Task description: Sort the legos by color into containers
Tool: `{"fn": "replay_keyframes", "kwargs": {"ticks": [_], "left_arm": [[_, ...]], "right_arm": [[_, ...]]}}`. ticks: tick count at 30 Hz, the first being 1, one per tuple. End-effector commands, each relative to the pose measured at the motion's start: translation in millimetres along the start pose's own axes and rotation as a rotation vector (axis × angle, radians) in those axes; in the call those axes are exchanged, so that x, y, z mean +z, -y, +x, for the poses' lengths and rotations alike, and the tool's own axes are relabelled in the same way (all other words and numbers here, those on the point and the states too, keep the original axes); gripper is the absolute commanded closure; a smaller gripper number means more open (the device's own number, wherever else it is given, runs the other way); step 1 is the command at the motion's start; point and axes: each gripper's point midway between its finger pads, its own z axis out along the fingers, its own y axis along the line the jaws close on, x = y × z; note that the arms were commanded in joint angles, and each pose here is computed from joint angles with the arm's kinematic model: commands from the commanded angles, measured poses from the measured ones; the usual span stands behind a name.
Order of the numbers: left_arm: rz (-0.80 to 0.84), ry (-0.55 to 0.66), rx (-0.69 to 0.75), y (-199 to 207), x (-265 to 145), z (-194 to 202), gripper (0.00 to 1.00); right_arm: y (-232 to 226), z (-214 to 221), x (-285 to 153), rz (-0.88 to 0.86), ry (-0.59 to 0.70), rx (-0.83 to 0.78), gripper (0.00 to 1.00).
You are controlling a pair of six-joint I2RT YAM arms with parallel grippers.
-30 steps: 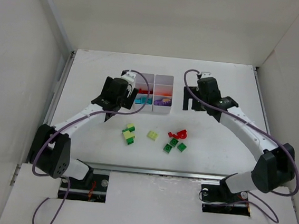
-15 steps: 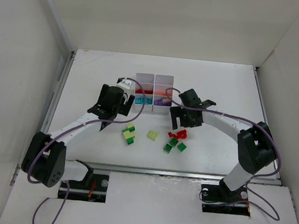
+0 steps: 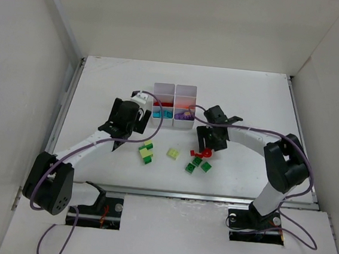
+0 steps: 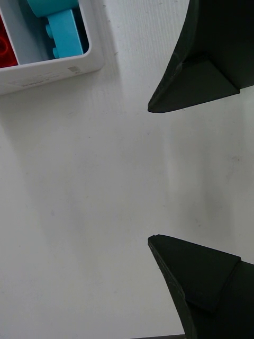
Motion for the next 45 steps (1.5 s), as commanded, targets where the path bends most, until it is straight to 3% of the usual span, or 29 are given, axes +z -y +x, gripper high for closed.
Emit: {"fn": "replay_keyframes", "kwargs": {"ticks": [1,6,9,10,14,16,19,24,27,28,31,35,45], "left_arm": [[-0.017,0.048,-0.034,-4.3,-5.8,-12.7,0.00],[-0.017,0.048,-0.034,-4.3,-5.8,-12.7,0.00],[-0.016,0.040,-0.031,-4.2,-6.0,-10.6,0.00],[-0.016,0.040,-0.031,-4.2,-6.0,-10.5,0.00],[-0.017,0.048,-0.034,-5.1,-7.7,-12.8,0.00],[-0.028,0.056,-0.038,-7.9,-9.6,-14.9,0.00],[-0.048,0.043,-0.034,-11.2,-10.3,-6.7,0.00],[-0.089,0.039,-0.069,-17.6,-13.3,-0.8,0.00],[-0.139,0.032,-0.088,-29.7,-14.3,3.6,0.00],[-0.139,0.032,-0.088,-29.7,-14.3,3.7,0.00],[-0.171,0.041,-0.108,-40.5,-16.3,4.1,0.00],[-0.206,0.031,-0.139,-54.3,-17.5,12.5,0.00],[-0.241,0.031,-0.164,-67.2,-16.4,18.4,0.00]], "right_arm": [[-1.0,-10.3,2.4,-0.025,0.042,0.032,0.26],[2.5,-11.8,5.3,-0.022,0.043,0.022,0.45],[2.9,-11.9,3.8,-0.025,0.054,0.011,0.68],[2.3,-13.8,0.9,-0.028,0.064,0.011,0.80],[7.1,-37.2,-25.7,0.014,0.127,-0.015,1.00],[1.1,-55.7,-44.2,0.017,0.183,-0.036,1.00],[-24.9,-114.7,-96.8,-0.040,0.396,-0.053,1.00],[-100.6,-211.1,-174.0,-0.276,0.860,-0.018,1.00],[-141.3,-243.0,-192.5,-0.400,0.953,0.052,1.00],[-150.3,-248.3,-167.2,-0.392,0.914,0.073,1.00],[-175.2,-264.2,-145.3,-0.364,0.916,0.108,1.00],[-197.9,-278.1,-140.4,-0.327,0.958,0.141,1.00],[-196.7,-277.8,-97.9,-0.269,0.916,0.141,1.00]]}}
